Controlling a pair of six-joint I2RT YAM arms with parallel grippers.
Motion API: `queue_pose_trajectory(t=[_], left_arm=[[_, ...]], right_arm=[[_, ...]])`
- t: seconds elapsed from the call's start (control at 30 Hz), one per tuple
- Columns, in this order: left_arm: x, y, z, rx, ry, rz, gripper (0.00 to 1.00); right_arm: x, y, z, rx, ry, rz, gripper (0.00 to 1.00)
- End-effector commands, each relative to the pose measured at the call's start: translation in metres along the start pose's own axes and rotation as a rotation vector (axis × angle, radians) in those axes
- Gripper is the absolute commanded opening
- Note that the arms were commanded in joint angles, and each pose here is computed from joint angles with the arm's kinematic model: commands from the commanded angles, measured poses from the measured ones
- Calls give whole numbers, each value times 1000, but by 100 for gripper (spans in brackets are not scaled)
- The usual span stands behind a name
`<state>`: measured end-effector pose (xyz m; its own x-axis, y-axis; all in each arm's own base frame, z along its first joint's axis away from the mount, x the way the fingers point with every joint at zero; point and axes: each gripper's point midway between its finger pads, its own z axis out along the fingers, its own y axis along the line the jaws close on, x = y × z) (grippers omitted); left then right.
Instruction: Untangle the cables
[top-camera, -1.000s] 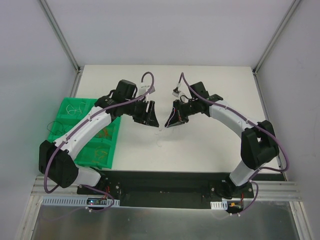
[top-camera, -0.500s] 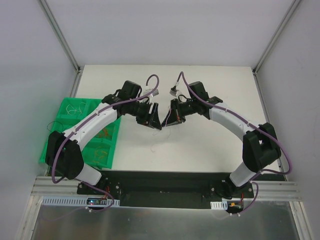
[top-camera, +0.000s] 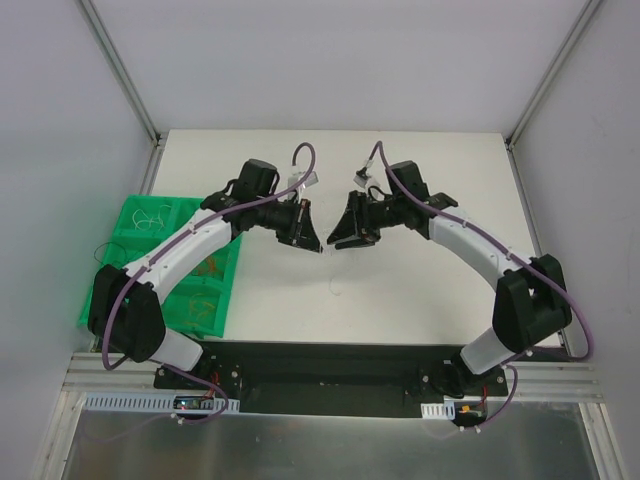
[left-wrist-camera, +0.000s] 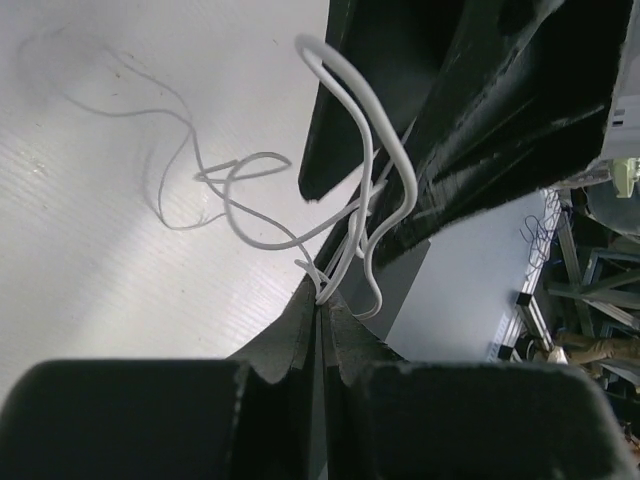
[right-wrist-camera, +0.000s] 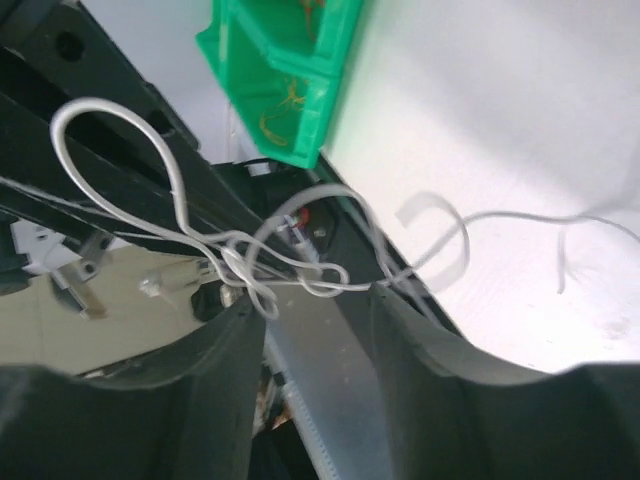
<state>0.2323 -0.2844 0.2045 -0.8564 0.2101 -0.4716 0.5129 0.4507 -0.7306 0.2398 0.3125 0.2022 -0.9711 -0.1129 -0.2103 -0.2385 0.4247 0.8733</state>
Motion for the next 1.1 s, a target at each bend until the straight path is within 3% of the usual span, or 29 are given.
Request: queue_pose_trajectory(t=[0.0, 0.23, 0.7, 1.03, 1.07], left_arm=[[-8, -19, -12, 87, -51, 41, 0], [-9, -20, -16, 119, -51, 28, 0], [-9, -24, -21, 152, -48, 29, 0], [-9, -22, -21, 147, -50, 23, 0], [-9, -23, -21, 148, -50, 24, 0]], right_arm=[[-1, -2, -22, 83, -112, -59, 52], [1, -11, -32, 51, -189, -76, 52], [-22, 9, 4, -84, -150, -108, 51], [-21, 17, 17, -116, -128, -88, 41], [-23, 17, 16, -113, -138, -90, 35]])
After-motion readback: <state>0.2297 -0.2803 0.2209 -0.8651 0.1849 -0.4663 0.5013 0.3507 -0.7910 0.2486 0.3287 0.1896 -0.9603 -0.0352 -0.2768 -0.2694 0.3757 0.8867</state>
